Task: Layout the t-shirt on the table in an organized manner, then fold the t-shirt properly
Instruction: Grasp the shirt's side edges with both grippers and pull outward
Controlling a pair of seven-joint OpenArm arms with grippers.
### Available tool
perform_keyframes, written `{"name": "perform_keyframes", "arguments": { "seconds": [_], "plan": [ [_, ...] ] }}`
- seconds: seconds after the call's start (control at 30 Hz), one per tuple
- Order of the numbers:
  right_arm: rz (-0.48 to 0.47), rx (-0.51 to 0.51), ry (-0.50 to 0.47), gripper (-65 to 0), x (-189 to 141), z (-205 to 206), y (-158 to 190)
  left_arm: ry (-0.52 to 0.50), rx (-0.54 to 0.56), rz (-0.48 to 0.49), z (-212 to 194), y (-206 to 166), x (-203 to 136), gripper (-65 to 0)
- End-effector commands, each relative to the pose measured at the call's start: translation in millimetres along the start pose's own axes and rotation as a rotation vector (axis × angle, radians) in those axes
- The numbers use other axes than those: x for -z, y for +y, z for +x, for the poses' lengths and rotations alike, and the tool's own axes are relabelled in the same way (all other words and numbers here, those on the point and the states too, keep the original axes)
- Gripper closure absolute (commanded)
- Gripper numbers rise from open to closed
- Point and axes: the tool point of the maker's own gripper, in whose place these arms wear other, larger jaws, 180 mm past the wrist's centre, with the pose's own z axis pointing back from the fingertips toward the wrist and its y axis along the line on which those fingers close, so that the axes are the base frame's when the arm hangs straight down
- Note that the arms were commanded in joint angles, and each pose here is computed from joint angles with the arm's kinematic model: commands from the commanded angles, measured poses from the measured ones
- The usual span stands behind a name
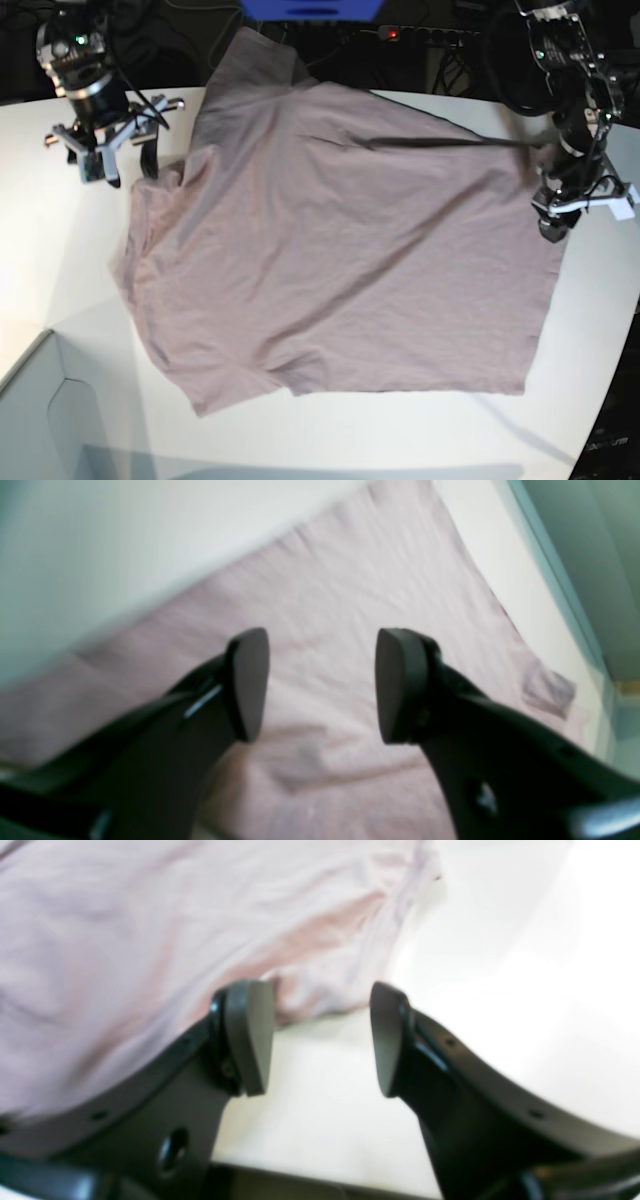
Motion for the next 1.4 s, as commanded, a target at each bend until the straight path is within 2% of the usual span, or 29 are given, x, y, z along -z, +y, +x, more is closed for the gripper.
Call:
{"name": "perform_keyframes", "arguments": {
  "seconds": [0.0, 0.1, 0.17, 0.3, 0.4, 0.47, 0.53, 0.6, 0.77, 0.9, 1.0, 1.1, 1.17, 1.27, 1.37],
  "plan": [
    [-0.013, -0.013, -0.039, -31.4, 9, 18, -11, -0.026, -0.005, 0.003, 9, 2, 4, -32.8],
    [-0.016, -0.032, 0.027, -30.8, 44, 28, -26, 0.006, -0.038, 0.026, 1, 9, 20, -32.8],
    [-0.004, -0.046, 0.058, -27.3, 63, 35, -31, 0.023, -0.044, 0.053, 1, 20, 31, -32.8],
    [0.061, -0.076, 0.099, -14.4, 96, 36, -19, 0.067, -0.076, 0.104, -7, 39, 47, -32.8],
    [0.103, -0.059, 0.151, -3.8, 120, 26, -10, 0.085, -0.086, 0.128, -4, 48, 59, -32.8],
    [0.108, -0.035, 0.201, 0.0, 134, 14, -15, 0.098, -0.104, 0.142, -5, 51, 67, -32.8],
    [0.114, -0.005, 0.247, 0.0, 149, 5, -20, 0.113, -0.12, 0.161, -4, 56, 75, -32.8],
    [0.113, 0.024, 0.254, 0.0, 161, 1, -27, 0.102, -0.135, 0.176, 0, 60, 82, -32.9],
    [0.109, 0.097, 0.173, 0.0, 188, 10, -41, 0.022, -0.168, 0.223, 14, 68, 100, -32.9],
    [0.09, 0.166, 0.091, 0.0, 212, 38, -61, 0.015, -0.109, 0.217, 21, 53, 111, -32.9],
    [0.063, 0.205, 0.037, 0.0, 223, 62, -82, 0.021, -0.102, 0.185, 17, 32, 118, -32.9],
    [0.003, 0.23, 0.0, 0.0, 228, 81, -104, 0.012, -0.048, 0.13, 22, 7, 121, -32.9],
    [-0.058, 0.226, -0.015, 0.0, 225, 87, -124, -0.011, 0.003, 0.078, 30, -15, 121, -32.9],
    [-0.078, 0.2, -0.08, 0.0, 222, 113, -135, -0.058, 0.052, 0.0, 38, -46, 111, -32.9],
    [-0.095, 0.155, -0.064, 0.0, 209, 110, -143, -0.099, 0.097, -0.053, 54, -61, 91, -32.9]
  ]
}}
